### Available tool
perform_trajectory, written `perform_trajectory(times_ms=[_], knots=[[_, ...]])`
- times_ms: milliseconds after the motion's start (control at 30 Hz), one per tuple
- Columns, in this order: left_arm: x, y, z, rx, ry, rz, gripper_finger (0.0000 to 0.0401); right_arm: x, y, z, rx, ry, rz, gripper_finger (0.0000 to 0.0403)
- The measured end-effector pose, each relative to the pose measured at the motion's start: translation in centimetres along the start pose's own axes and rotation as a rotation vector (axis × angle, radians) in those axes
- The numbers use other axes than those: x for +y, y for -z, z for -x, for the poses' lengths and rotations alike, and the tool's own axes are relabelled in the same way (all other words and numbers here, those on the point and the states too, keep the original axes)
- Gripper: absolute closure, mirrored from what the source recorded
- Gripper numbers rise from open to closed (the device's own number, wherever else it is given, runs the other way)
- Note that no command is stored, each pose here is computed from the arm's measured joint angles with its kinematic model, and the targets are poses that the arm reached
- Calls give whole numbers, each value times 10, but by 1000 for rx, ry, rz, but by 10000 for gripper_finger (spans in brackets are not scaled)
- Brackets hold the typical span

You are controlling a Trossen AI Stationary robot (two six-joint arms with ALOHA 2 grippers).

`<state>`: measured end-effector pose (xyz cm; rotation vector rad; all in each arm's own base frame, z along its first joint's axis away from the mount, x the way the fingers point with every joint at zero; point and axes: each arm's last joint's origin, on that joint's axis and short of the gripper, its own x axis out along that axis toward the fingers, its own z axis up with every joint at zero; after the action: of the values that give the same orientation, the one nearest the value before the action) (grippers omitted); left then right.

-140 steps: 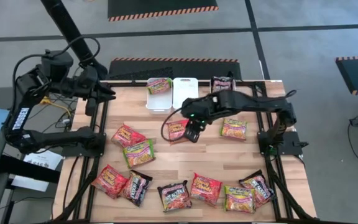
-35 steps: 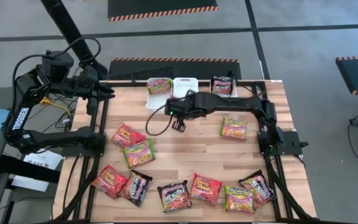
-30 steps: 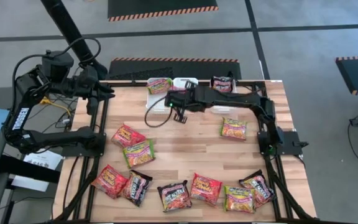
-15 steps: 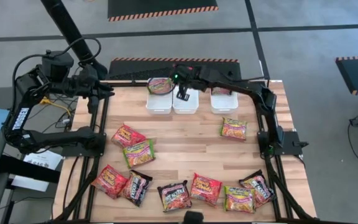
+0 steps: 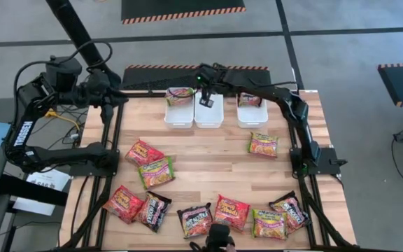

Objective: Sort Maruchan noodles
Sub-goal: Put the orange noodle pack into the middle white bin

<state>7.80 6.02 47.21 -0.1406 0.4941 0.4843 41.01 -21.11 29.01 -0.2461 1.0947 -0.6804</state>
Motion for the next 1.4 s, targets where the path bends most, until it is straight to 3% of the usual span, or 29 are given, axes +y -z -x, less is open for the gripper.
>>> perform_trajectory(times_ms=[233, 667, 1400], knots=[[1, -1, -4, 10, 0, 2, 314, 12, 2, -15, 34, -10, 80, 401], [4, -5, -18, 51, 4, 11, 314, 21, 9, -44, 101, -7, 108, 399], [5, -6, -21, 58, 5, -14, 314, 23, 12, -55, 117, -47, 114, 311]])
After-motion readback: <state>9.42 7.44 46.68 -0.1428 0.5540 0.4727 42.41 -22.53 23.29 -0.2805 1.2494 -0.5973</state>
